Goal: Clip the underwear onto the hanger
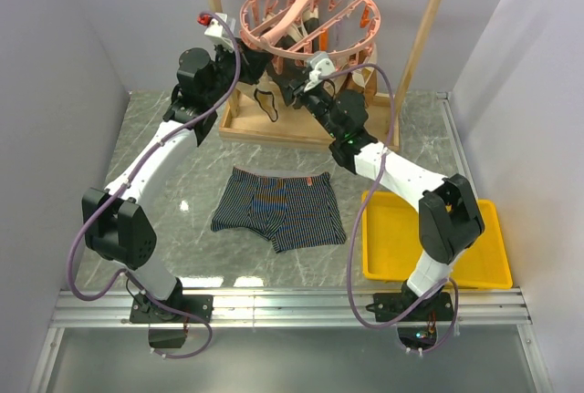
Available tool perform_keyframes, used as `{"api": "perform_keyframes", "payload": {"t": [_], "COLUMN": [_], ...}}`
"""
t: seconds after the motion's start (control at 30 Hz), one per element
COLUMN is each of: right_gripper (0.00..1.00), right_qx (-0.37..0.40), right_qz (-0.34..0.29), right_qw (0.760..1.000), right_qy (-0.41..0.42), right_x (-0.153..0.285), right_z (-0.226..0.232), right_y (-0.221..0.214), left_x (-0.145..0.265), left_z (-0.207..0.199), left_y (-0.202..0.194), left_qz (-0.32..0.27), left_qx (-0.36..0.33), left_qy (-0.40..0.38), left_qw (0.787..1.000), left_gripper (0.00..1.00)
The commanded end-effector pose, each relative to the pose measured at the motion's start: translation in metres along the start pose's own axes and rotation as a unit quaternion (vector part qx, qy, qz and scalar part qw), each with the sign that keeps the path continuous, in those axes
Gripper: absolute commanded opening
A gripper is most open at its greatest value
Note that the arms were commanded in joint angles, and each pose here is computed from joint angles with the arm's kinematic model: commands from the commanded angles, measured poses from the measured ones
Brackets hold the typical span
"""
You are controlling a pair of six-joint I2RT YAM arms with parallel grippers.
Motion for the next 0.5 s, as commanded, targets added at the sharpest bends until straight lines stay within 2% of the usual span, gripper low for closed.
{"api": "perform_keyframes", "payload": {"t": [0.0, 0.2, 0.47], "right_gripper": [0.49, 0.4, 0.43], "right_qx": [0.003, -0.003, -0.008], "right_qz": [-0.039, -0.029, -0.021], "right_qw": [0.999, 0.999, 1.0], "right_qy": [0.016, 0.016, 0.014], "right_x": [-0.012, -0.02, -0.023], "right_z": [0.003, 0.002, 0.002], "right_y": [0.028, 0.02, 0.019], "left_x": [0.0, 0.006, 0.009], "left_z": [-0.011, -0.015, -0.019], "left_y": [0.014, 0.012, 0.013], "left_qz": [-0.01, -0.007, -0.006], "left_qx": [0.003, 0.004, 0.007], "left_qy": [-0.021, -0.029, -0.039], "left_qw": [1.0, 1.0, 0.999], "left_gripper": [0.0, 0.0, 0.0]}}
Point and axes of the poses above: each gripper's point midway between its finger pads, its own x axis back along the fingers, its own z axis along the line the jaws close on, y = z × x, the point moved 1 cm from there along x, back along the fingers, and after that the axes turned 11 degrees about -x, right-handed, at the moved point
